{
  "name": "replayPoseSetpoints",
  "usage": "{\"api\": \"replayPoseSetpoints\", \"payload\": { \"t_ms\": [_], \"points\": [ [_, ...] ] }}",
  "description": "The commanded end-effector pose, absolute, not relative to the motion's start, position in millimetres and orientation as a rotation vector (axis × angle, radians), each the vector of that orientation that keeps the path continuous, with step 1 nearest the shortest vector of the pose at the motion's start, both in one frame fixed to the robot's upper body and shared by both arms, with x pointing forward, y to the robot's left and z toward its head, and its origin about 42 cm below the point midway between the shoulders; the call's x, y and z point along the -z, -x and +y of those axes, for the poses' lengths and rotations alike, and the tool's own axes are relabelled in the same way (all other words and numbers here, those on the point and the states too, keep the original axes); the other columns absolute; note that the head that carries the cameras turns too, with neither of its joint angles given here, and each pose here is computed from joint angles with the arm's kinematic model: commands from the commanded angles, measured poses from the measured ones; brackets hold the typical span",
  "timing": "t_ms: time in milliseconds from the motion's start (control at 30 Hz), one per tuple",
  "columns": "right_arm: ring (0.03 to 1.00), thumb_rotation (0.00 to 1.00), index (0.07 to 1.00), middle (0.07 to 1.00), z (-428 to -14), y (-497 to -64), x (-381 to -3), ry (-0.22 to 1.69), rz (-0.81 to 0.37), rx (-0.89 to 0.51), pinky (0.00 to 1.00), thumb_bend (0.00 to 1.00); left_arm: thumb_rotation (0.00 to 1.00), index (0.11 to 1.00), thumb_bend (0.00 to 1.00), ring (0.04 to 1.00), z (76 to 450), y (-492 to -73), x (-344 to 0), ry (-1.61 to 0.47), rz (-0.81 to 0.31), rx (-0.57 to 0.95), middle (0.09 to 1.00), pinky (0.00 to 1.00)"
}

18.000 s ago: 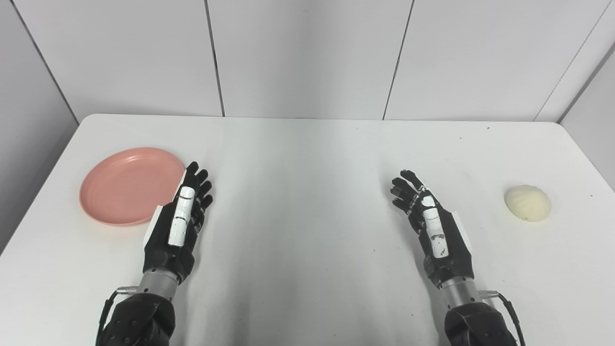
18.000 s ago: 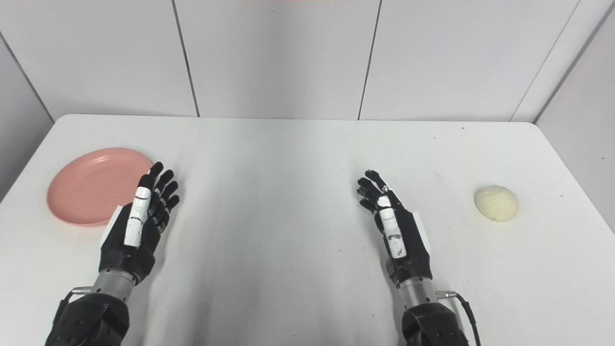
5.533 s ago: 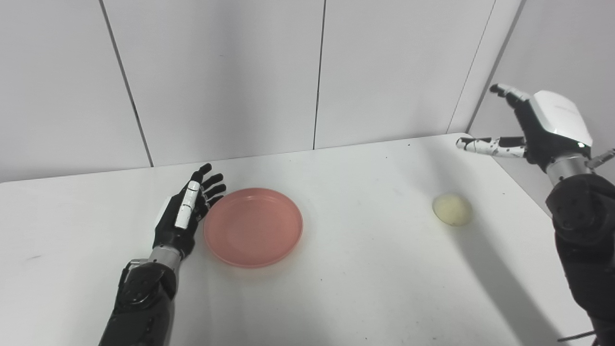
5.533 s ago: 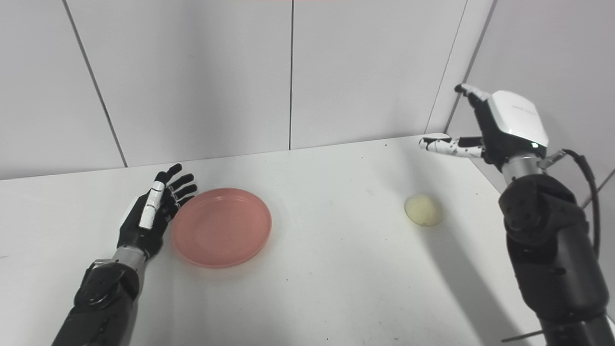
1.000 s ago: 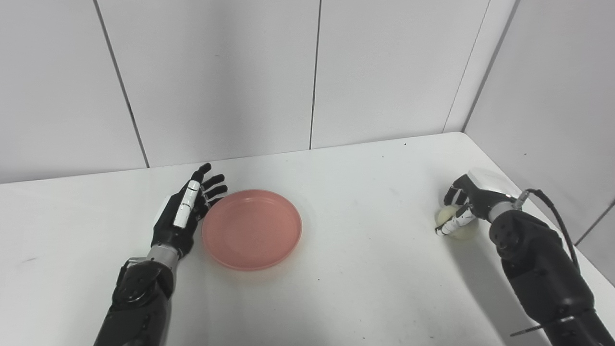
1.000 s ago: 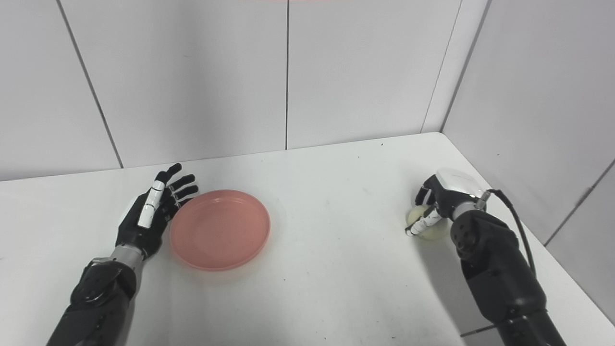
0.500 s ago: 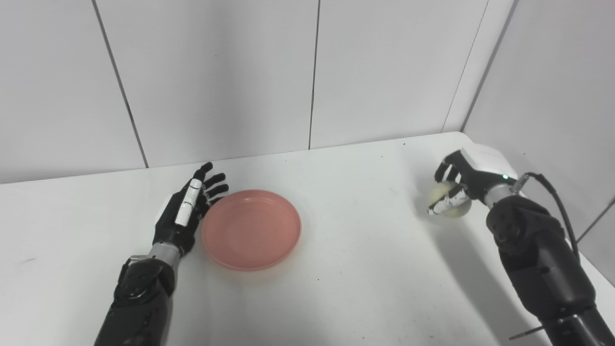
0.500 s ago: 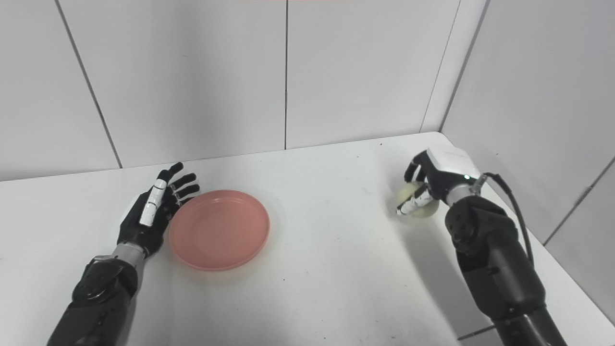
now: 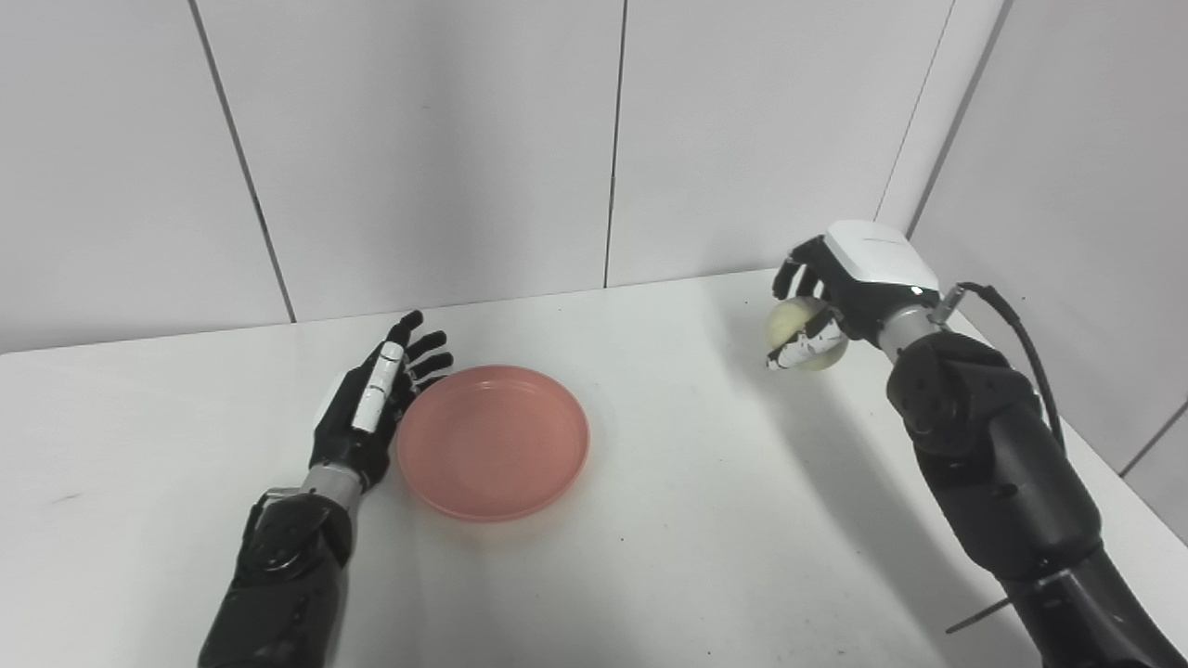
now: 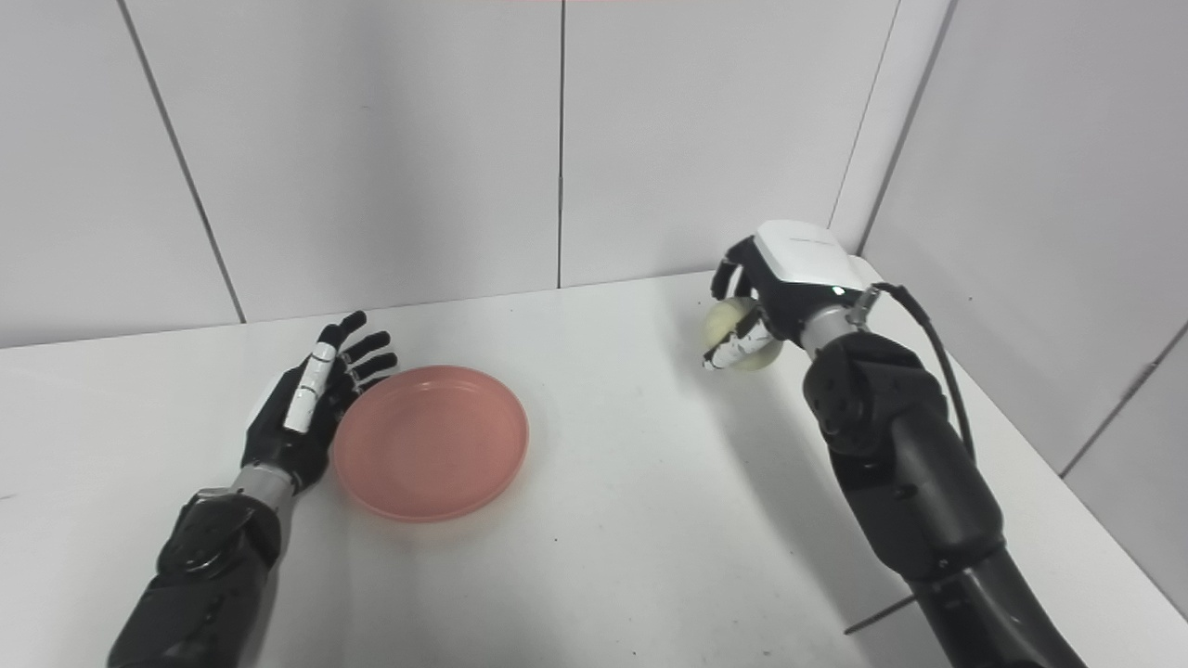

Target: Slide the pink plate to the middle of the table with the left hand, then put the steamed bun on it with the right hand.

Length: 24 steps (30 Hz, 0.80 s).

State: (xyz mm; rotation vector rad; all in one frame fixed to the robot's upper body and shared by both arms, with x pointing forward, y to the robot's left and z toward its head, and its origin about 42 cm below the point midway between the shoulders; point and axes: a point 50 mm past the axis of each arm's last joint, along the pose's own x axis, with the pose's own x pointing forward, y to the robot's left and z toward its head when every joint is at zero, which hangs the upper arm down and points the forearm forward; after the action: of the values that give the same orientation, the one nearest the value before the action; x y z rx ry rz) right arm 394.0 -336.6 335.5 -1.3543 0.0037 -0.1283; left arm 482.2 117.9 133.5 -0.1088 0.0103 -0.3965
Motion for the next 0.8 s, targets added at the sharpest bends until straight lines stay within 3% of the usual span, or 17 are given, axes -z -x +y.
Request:
{"api": "replayPoseSetpoints", "payload": {
  "t_ms": [0, 200, 700, 767],
  "points": [
    [0.365, 0.0, 0.524, 0.441, -324.5, -397.1, -363.4, 1.342, -0.116, 0.165, 0.28, 0.53, 0.86, 0.904, 0.69, 0.805, 114.4, -468.8, -103.0, 0.094, 0.143, 0.399, 0.857, 0.75],
    [0.443, 0.0, 0.5, 0.477, -306.1, -410.9, -360.4, 1.328, -0.179, 0.089, 0.35, 0.53, 0.87, 0.904, 0.67, 0.8, 108.5, -468.7, -101.6, 0.085, 0.143, 0.395, 0.85, 0.77],
    [0.393, 0.0, 0.509, 0.465, -233.4, -419.4, -363.8, 1.279, -0.282, -0.093, 0.29, 0.53, 0.87, 0.889, 0.7, 0.795, 88.5, -469.0, -97.7, 0.07, 0.148, 0.393, 0.839, 0.8],
    [0.335, 0.0, 0.523, 0.437, -226.1, -420.6, -361.1, 1.28, -0.297, -0.121, 0.24, 0.53, 0.87, 0.887, 0.7, 0.793, 86.4, -469.3, -97.5, 0.069, 0.152, 0.392, 0.839, 0.79]
  ]
}}
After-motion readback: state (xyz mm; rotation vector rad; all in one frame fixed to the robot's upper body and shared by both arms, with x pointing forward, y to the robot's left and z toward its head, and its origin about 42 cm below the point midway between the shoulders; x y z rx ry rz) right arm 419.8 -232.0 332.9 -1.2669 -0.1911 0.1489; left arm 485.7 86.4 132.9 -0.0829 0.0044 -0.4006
